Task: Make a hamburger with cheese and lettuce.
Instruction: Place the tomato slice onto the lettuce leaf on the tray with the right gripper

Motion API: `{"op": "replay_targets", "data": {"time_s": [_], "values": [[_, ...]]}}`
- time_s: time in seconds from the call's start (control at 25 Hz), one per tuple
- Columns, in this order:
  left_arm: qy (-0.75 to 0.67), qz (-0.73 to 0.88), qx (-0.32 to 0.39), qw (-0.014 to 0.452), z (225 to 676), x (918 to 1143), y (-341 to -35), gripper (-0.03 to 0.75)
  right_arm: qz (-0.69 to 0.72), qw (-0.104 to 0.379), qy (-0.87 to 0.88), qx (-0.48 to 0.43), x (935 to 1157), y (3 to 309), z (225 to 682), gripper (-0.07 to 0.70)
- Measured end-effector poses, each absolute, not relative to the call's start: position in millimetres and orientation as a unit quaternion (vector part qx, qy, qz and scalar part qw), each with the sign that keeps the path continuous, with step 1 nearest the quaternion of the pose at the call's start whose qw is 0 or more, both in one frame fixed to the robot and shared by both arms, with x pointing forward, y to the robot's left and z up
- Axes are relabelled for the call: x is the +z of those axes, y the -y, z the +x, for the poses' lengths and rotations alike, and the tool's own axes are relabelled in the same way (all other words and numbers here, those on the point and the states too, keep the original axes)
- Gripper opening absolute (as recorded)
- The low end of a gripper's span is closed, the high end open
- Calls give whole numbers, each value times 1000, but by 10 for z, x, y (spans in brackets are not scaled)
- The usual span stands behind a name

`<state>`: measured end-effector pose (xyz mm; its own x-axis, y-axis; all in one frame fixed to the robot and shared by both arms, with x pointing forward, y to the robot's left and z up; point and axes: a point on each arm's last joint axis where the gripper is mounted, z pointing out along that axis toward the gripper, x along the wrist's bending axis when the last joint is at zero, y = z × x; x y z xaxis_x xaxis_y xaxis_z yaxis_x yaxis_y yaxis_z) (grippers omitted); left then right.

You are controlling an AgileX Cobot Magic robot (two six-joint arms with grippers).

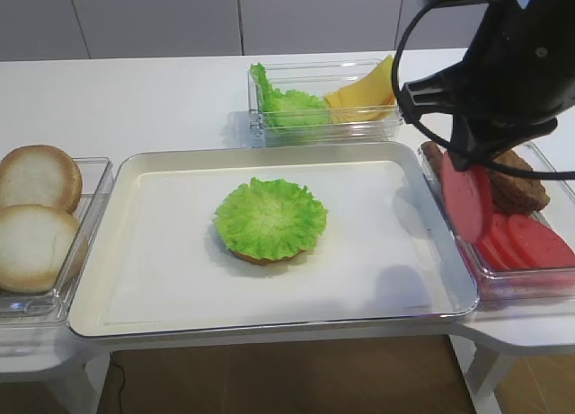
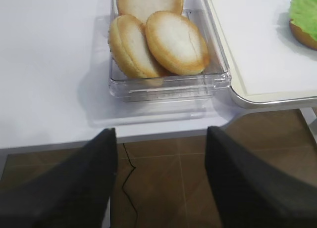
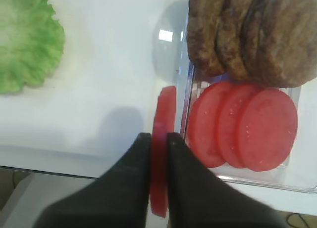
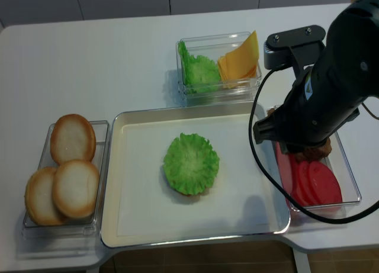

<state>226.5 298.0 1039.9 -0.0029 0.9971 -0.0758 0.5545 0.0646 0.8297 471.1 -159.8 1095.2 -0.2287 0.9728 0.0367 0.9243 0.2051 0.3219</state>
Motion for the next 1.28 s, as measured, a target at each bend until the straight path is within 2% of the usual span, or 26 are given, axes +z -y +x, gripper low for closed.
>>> {"op": "replay_targets", "data": {"time_s": [0.72, 1.0, 1.28], "values": [[-637, 609, 310, 357, 2265, 10399, -2980, 423, 601, 79, -775, 179, 10985, 1495, 4729, 57], [-637, 609, 310, 357, 2265, 10399, -2980, 423, 565, 83, -797, 196, 11100, 1057, 4876, 57], [-637, 609, 310, 357, 2265, 10399, -2980, 423, 533, 106, -819, 187, 11017, 613, 5114, 57]]}}
